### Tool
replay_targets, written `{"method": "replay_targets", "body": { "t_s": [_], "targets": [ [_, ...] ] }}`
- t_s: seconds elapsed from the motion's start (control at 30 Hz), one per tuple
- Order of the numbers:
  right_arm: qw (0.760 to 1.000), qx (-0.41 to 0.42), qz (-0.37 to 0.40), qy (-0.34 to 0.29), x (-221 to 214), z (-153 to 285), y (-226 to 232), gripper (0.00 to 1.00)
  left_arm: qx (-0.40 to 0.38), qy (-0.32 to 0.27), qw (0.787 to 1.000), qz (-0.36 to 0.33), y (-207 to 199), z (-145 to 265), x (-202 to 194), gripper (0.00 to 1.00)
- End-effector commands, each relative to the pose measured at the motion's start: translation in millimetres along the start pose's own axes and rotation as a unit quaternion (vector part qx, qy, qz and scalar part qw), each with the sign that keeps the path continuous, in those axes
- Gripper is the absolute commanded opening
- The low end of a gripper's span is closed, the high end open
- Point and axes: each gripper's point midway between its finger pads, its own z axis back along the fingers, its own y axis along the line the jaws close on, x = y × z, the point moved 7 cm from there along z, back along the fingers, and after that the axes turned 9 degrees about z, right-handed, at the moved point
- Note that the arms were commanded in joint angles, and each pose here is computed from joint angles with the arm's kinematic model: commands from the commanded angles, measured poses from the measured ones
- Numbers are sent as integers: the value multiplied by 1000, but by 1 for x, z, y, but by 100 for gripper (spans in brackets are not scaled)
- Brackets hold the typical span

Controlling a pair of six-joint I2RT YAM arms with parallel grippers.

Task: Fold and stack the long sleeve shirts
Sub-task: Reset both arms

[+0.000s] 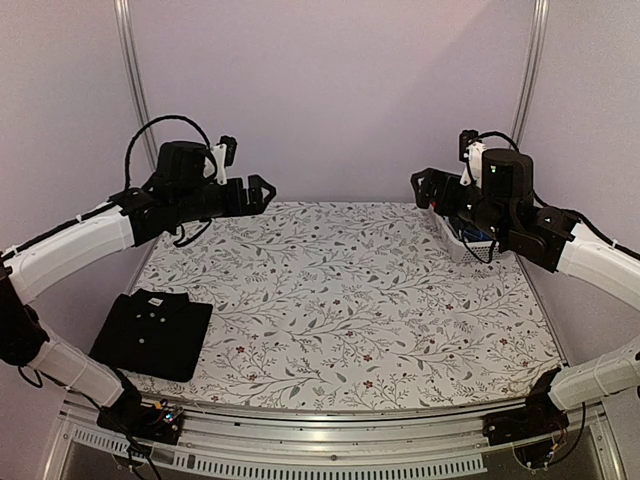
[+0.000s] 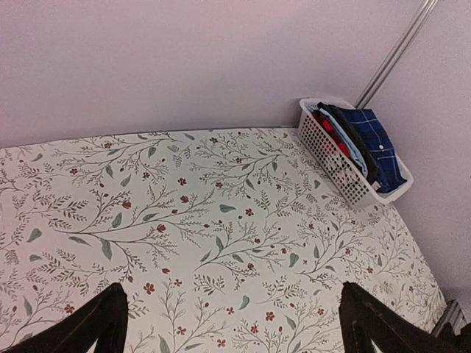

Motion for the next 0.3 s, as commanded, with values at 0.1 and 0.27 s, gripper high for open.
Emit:
{"method": "replay_targets", "body": {
  "t_s": [0.1,0.27],
  "targets": [
    [1000,14,6,-14,6,4,2,99,1,-14,1000,-5,2,6,6,100],
    [1000,16,7,-19,6,7,1,99,2,-12,1000,-6,3,7,5,100]
  ]
}}
